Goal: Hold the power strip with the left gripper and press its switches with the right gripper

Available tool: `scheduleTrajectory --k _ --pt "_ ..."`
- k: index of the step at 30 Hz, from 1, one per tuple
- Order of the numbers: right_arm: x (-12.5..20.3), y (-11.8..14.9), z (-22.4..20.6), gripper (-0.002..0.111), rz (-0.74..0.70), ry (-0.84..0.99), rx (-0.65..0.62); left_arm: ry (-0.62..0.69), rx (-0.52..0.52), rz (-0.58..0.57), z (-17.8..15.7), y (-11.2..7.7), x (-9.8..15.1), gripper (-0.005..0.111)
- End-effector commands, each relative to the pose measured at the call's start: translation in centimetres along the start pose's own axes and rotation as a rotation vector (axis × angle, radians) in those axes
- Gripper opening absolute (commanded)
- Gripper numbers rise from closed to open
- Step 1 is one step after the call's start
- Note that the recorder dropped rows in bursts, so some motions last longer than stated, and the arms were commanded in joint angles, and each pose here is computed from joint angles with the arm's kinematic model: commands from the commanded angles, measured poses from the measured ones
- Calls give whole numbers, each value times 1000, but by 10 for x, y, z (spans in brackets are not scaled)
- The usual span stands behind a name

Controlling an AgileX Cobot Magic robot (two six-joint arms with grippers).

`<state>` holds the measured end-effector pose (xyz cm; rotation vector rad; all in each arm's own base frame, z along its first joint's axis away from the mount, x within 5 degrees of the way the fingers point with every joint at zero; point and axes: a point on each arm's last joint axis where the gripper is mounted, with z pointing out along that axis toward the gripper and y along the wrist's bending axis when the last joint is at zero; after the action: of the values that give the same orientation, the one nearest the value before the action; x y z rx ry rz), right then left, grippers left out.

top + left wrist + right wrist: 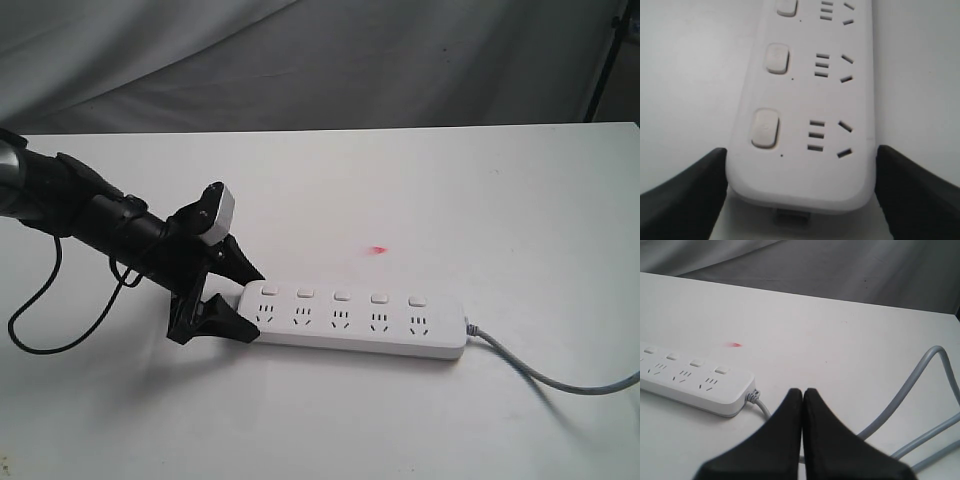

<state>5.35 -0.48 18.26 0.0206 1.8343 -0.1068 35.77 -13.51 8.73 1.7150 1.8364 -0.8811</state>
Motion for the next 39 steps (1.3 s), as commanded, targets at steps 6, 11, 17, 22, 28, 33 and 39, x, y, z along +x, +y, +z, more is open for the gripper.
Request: scheduleTrajectory --k 6,11,17,22,28,33,39 --pt "-1 0 0 0 6 -26 7 14 -35 10 0 4 -2 3" --pt "-1 0 0 0 6 -26 7 14 -35 10 0 4 -2 3" --pt "-1 0 0 0 6 -26 7 14 -35 10 0 4 -2 3" --pt "-3 -1 0 0 -8 -45 12 14 -35 10 0 4 -2 3" --pt "-20 -1 -3 0 -8 -230 21 14 -35 10 0 4 -2 3" --pt "-36 -2 -8 0 -9 -417 30 14 -35 10 0 4 -2 3" --pt "-47 -3 -14 0 -10 -557 36 14 -35 10 0 4 -2 3"
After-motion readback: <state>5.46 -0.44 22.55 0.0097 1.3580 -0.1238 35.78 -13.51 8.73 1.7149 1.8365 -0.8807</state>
